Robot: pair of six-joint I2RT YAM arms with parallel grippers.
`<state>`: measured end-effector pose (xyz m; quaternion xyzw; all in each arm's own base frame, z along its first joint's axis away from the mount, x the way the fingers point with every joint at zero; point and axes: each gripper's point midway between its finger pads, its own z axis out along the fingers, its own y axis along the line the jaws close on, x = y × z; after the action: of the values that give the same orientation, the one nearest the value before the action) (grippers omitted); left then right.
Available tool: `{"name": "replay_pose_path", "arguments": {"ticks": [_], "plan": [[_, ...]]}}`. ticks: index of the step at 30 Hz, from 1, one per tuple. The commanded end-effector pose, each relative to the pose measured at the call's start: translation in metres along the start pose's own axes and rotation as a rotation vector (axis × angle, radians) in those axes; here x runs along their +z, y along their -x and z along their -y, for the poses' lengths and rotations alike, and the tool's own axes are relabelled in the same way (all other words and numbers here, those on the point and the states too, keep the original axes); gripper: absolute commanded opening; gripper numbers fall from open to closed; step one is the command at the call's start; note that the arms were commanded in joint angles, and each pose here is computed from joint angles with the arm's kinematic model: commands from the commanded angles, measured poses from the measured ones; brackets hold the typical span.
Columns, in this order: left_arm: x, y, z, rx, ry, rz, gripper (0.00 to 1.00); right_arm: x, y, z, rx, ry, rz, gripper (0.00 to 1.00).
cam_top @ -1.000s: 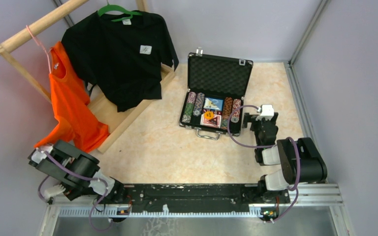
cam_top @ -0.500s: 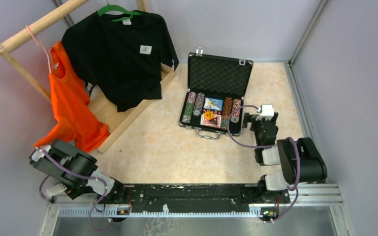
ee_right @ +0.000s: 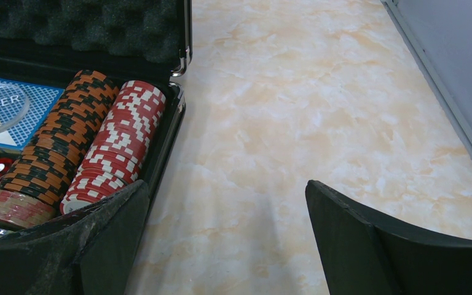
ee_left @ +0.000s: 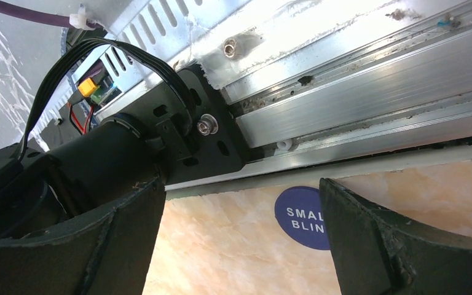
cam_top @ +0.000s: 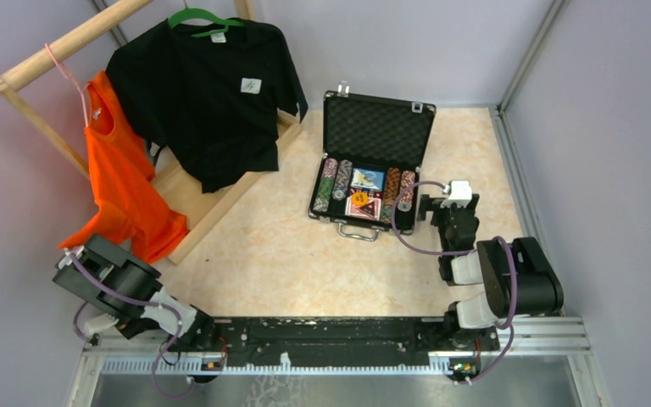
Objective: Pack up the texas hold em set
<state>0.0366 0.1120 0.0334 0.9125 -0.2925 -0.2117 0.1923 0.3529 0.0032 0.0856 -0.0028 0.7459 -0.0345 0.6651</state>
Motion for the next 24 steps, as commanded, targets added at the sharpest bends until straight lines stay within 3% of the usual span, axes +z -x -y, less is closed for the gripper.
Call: {"name": "replay_pose_path", "arguments": {"ticks": [1, 14, 24], "plan": [[-0.003, -0.001, -0.001, -0.025, 0.031, 0.011, 1.00, 0.006, 0.024, 0.001, 0.017, -0.003, 0.084, 0.99], [-0.004, -0.027, 0.011, 0.052, 0.015, -0.024, 0.99, 0.006, 0.024, 0.001, 0.017, -0.003, 0.084, 0.99], [0.000, -0.072, 0.016, 0.151, -0.003, -0.081, 0.99, 0.006, 0.023, 0.001, 0.017, -0.003, 0.083, 0.99]]}}
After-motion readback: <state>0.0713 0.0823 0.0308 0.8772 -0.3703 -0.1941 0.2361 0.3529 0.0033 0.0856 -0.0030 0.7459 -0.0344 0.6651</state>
